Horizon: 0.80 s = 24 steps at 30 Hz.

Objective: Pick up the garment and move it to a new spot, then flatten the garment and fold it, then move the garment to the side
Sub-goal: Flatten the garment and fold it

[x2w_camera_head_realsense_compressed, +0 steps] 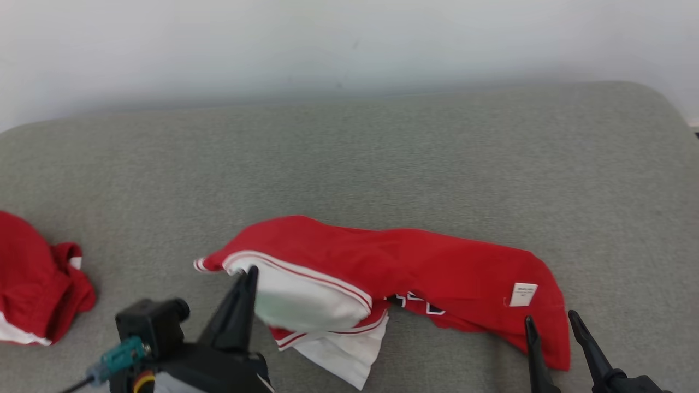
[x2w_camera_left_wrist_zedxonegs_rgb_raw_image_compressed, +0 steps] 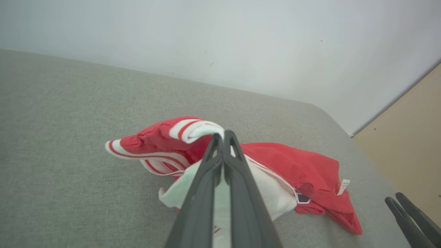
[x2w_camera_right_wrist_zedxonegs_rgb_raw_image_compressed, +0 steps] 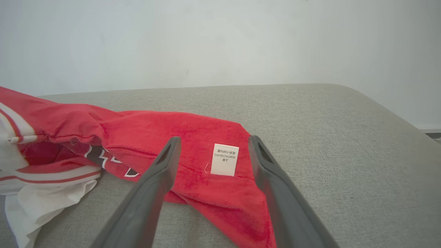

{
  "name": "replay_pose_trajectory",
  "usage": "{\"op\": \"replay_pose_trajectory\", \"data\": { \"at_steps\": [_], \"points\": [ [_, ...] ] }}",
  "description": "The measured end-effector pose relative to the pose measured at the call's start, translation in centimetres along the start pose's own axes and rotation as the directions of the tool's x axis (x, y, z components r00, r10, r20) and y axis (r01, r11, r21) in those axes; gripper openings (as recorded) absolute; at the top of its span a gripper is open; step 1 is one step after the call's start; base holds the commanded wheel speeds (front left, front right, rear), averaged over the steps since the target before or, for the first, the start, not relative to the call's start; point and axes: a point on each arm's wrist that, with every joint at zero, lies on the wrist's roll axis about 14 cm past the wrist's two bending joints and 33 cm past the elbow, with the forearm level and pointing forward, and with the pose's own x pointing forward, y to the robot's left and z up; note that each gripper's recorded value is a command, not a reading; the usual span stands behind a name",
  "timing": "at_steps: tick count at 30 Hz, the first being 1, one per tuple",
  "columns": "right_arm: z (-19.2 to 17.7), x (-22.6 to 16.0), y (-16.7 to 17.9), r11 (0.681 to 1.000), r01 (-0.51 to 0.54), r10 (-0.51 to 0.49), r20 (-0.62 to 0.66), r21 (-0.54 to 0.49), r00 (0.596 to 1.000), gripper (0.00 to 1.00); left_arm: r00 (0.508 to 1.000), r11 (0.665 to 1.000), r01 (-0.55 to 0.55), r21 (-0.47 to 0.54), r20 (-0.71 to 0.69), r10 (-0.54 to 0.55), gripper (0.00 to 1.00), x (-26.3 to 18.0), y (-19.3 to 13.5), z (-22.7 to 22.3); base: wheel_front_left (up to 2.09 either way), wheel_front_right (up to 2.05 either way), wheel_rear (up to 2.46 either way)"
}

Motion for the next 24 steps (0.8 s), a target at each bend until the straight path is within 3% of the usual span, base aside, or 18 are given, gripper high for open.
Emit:
{"op": "replay_pose_trajectory", "data": {
  "at_steps": [8,14,18,24],
  "points": [
    [-0.7,1.7,1.8,0.998,-0.067,0.067,-0.019,0.002,0.998,1.0,0.996,0.992,-0.058,-0.116,-0.078,0.049,0.0,-4.7,-0.7,-1.1,0.0,0.0,0.0],
    [-1.1,2.6,2.4,0.996,-0.089,0.089,-0.029,-0.002,0.996,1.0,0.953,0.964,-0.218,-0.153,-0.246,0.177,0.0,-6.8,2.4,-5.1,0.0,0.0,0.0],
    [-1.0,2.7,2.6,0.996,-0.093,0.093,-0.028,-0.003,0.995,1.0,0.897,0.932,-0.339,-0.127,-0.342,0.28,0.0,-7.5,5.9,-8.7,0.0,0.0,0.0],
    [-0.8,2.5,2.4,0.996,-0.084,0.084,-0.021,-0.004,0.996,1.0,0.869,0.917,-0.398,-0.004,-0.322,0.376,0.0,-6.0,9.7,-10.1,0.0,0.0,0.0]
  ]
}}
